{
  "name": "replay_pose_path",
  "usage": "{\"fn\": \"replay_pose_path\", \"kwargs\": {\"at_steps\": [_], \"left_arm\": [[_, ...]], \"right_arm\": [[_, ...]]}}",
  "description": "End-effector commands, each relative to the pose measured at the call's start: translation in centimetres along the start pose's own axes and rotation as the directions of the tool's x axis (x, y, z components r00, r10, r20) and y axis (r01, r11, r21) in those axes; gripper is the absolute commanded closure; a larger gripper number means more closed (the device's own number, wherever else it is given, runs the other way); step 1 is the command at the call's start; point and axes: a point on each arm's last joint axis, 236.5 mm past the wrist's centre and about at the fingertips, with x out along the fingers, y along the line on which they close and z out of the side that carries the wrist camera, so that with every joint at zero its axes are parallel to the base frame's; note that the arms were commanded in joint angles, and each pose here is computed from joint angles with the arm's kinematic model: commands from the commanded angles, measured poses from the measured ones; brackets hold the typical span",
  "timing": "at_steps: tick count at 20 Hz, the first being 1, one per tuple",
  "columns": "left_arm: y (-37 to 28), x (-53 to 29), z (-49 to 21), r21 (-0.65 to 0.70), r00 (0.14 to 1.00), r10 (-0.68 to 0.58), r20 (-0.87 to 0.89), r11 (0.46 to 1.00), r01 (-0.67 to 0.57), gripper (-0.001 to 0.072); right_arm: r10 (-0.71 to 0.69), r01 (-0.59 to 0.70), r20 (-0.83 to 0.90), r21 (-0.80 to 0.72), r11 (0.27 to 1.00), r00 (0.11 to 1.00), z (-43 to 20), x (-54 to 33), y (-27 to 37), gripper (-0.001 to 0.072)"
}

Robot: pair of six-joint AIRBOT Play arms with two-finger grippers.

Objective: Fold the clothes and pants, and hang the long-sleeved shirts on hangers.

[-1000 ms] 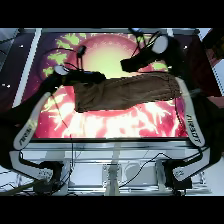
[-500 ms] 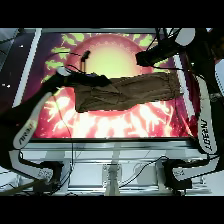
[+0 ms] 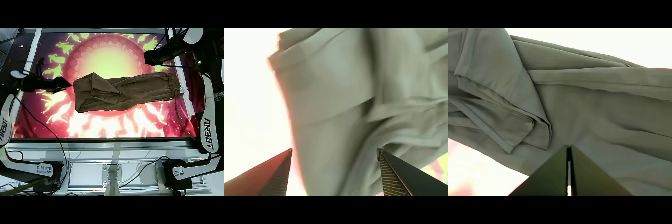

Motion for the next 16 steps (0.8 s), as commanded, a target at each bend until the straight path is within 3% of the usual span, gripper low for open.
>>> {"fn": "replay_pose_path", "kwargs": {"at_steps": [1,6,10,11,13,16], "left_arm": [[3.7,1.3,-2.8,-0.055,0.998,0.029,-0.047,0.998,-0.032,0.0103],[2.5,6.6,-4.3,-0.086,0.994,-0.04,-0.102,0.996,0.031,0.0104],[1.7,9.8,-4.3,-0.059,0.996,-0.021,-0.091,0.998,0.016,0.0108],[1.6,10.1,-4.1,-0.054,0.997,-0.013,-0.082,0.999,0.009,0.0257],[0.7,10.5,-3.7,-0.054,0.997,-0.028,-0.067,0.998,0.024,0.0682],[-1.8,9.1,-2.2,-0.009,0.995,-0.078,-0.062,0.997,0.077,0.0688]], "right_arm": [[0.001,-0.001,0.011,0.005,1.0,1.0,0.2,-0.1,-0.1,0.0682],[0.001,-0.001,0.011,0.005,1.0,1.0,0.2,-0.1,-0.1,0.0682],[0.011,-0.012,0.012,0.007,1.0,1.0,0.3,-0.1,0.1,0.0682],[0.012,-0.012,0.012,0.007,1.0,1.0,0.3,-0.1,0.1,0.0682],[0.018,-0.018,0.012,0.008,1.0,1.0,0.3,0.0,0.3,0.0682],[0.017,-0.016,0.011,-0.024,1.0,1.0,0.3,0.0,0.2,0.0682]]}}
